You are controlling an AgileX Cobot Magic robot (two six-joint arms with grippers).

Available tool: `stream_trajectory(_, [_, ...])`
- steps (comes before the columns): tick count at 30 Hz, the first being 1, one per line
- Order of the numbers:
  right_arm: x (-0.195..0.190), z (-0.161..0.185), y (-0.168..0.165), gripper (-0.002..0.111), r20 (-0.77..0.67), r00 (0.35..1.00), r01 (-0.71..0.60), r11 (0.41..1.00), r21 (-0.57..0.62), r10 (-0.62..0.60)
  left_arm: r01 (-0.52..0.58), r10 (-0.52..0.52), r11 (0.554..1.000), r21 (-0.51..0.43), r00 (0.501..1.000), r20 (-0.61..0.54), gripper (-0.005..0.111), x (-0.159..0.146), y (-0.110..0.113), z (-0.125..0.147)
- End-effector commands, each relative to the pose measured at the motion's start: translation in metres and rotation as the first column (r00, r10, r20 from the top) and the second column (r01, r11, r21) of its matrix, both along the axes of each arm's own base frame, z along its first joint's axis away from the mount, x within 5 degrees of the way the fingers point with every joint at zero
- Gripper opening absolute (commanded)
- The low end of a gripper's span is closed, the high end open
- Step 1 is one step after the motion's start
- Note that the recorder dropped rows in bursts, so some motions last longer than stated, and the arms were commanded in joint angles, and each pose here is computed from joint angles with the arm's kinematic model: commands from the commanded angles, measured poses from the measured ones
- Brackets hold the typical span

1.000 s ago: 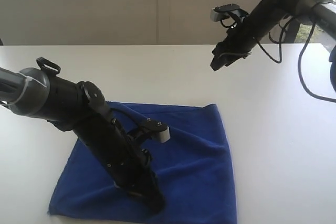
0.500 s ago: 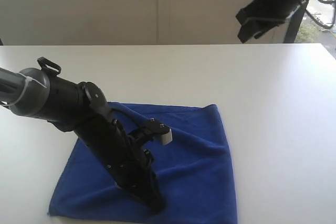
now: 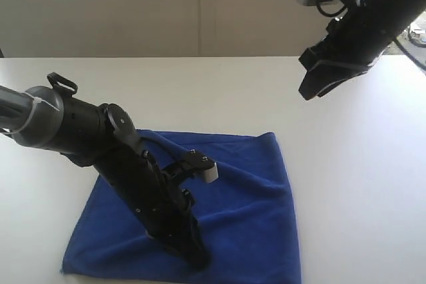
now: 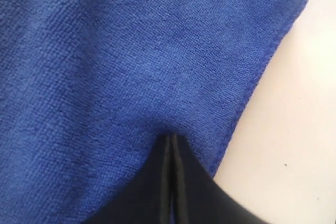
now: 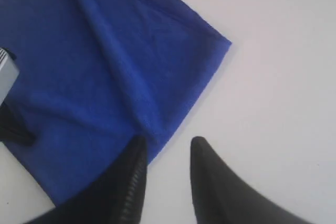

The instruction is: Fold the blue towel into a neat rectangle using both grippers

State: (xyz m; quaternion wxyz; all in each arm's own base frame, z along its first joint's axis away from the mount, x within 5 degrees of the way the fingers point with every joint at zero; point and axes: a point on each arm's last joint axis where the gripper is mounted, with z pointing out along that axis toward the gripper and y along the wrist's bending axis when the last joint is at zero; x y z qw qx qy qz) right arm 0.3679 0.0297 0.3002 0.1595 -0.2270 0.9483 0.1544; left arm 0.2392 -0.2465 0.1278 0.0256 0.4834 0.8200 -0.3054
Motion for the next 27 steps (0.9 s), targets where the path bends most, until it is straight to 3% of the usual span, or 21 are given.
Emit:
stream_trajectory(1, [0.011, -0.030, 0.006, 0.028, -0.033, 0.991, -0.126, 0.992, -0.016, 0.126, 0.070, -0.068, 0.997, 0.045, 0.997, -0.043, 0.000, -0.008, 0.005, -0.011])
stream_trajectory(5, [0.023, -0.057, 0.006, 0.029, -0.031, 0.968, -0.250, 0.968, -0.032, 0.249, 0.059, -0.057, 0.997, 0.040, 0.997, -0.049, 0.000, -0.008, 0.005, -0.011])
stream_trajectory(12, [0.046, -0.086, 0.006, 0.050, 0.073, 0.953, -0.288, 0.953, -0.096, 0.295, 0.114, -0.110, 0.993, 0.018, 0.982, -0.154, 0.000, -0.018, 0.006, -0.006])
stream_trajectory(17, [0.059, -0.102, 0.011, 0.050, 0.146, 0.940, -0.293, 0.949, -0.116, 0.308, 0.119, -0.115, 0.993, 0.019, 0.982, -0.148, 0.000, -0.018, 0.006, -0.007])
stream_trajectory(27, [0.065, -0.138, 0.019, 0.050, 0.079, 0.947, -0.307, 0.950, -0.051, 0.311, 0.112, -0.108, 0.993, 0.024, 0.985, -0.137, 0.000, -0.016, 0.006, -0.007])
